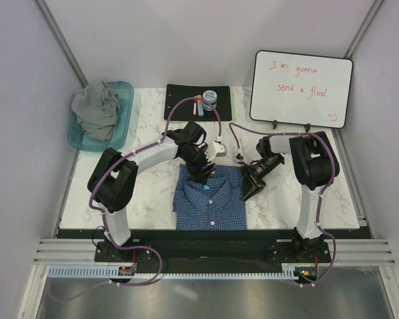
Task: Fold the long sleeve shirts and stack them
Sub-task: Fold the shirt
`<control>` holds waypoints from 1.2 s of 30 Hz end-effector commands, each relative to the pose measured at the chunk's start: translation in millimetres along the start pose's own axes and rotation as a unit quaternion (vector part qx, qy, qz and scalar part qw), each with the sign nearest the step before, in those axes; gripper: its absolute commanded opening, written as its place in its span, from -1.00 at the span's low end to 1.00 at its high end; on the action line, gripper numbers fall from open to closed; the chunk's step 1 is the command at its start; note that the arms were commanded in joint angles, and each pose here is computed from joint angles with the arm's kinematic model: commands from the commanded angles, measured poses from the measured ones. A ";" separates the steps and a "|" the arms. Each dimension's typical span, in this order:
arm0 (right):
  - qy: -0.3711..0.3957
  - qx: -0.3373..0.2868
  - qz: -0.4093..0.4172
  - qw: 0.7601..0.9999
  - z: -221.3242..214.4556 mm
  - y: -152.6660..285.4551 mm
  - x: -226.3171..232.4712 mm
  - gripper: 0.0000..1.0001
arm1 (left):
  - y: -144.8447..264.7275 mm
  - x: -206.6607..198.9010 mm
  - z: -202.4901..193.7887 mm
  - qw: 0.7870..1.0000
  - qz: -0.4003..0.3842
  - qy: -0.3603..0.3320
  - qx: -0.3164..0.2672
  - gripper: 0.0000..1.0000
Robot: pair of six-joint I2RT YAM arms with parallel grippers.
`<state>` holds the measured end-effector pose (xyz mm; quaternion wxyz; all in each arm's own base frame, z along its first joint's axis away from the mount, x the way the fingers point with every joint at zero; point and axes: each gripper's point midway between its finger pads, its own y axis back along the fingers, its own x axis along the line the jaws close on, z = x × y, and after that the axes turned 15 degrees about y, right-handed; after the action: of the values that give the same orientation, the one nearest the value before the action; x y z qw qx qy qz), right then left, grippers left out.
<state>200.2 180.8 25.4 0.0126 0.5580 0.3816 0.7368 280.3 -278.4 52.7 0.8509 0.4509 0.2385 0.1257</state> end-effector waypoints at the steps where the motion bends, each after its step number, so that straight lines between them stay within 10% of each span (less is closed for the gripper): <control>1: 0.013 0.001 -0.002 1.000 1.4 -0.3 -1.4 -0.33 | -0.2 4.6 8.2 1.000 0.005 0.007 -0.016 0.44; 36: 0.006 -0.008 -0.002 1.000 -4.0 -5.5 5.4 -0.35 | -0.5 4.0 4.9 1.000 0.004 0.011 -0.015 0.45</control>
<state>193.5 177.6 25.9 0.0269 0.5558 0.3835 0.7371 282.8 -279.5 53.3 0.8525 0.4465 0.2390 0.1297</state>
